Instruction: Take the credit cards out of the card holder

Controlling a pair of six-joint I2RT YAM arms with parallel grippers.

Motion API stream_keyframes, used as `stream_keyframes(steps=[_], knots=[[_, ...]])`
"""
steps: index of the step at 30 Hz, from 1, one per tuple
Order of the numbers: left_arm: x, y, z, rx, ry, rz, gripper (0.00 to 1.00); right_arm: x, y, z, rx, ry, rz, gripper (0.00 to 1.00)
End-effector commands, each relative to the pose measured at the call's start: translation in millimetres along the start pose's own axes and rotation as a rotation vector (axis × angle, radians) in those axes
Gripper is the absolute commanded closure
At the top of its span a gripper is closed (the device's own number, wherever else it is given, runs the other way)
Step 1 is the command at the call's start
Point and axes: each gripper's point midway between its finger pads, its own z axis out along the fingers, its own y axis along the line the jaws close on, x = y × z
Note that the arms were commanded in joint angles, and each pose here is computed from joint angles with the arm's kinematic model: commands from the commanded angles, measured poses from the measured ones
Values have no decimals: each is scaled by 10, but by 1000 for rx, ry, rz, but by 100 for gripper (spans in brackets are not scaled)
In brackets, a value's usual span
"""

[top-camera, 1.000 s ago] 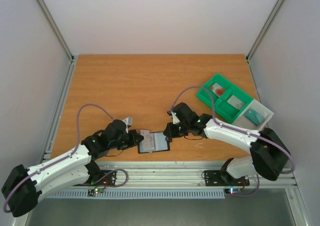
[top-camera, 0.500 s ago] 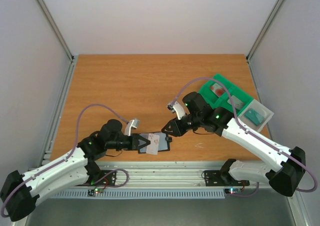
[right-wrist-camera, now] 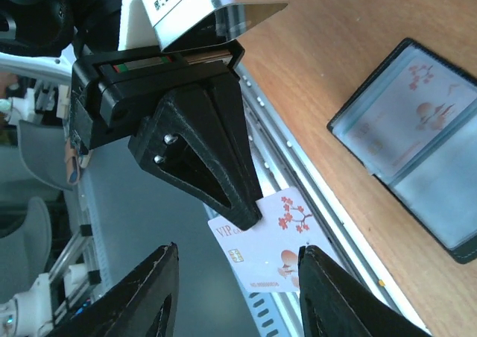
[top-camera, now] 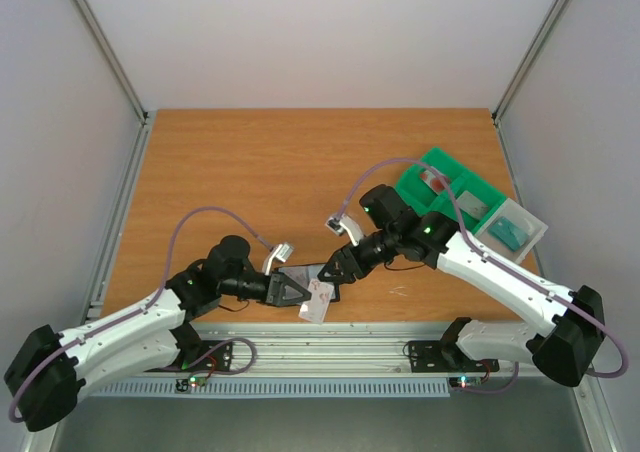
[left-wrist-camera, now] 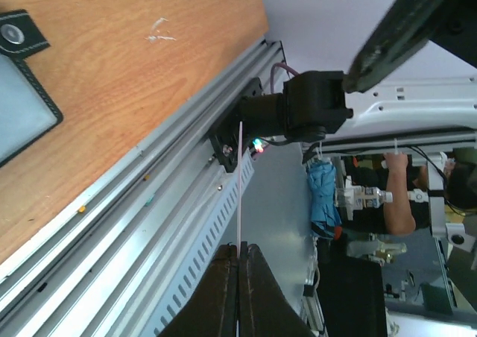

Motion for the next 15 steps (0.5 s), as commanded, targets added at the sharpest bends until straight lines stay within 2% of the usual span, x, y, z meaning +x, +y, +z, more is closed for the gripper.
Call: stream_keyframes(steps=[1,7,12,15], knots=[[41,-232,-20,99,38,95,100,56,75,55,-85,41,1,54],[42,-339,-80,111,33,126,99,97,40,113,-100,61,18,54],[70,-425,-141,113,43,155,99,147,-61,132,-54,74,35,48],[71,-454,-168,109,40,173,100,170,-33,144,-78,85,42,49]])
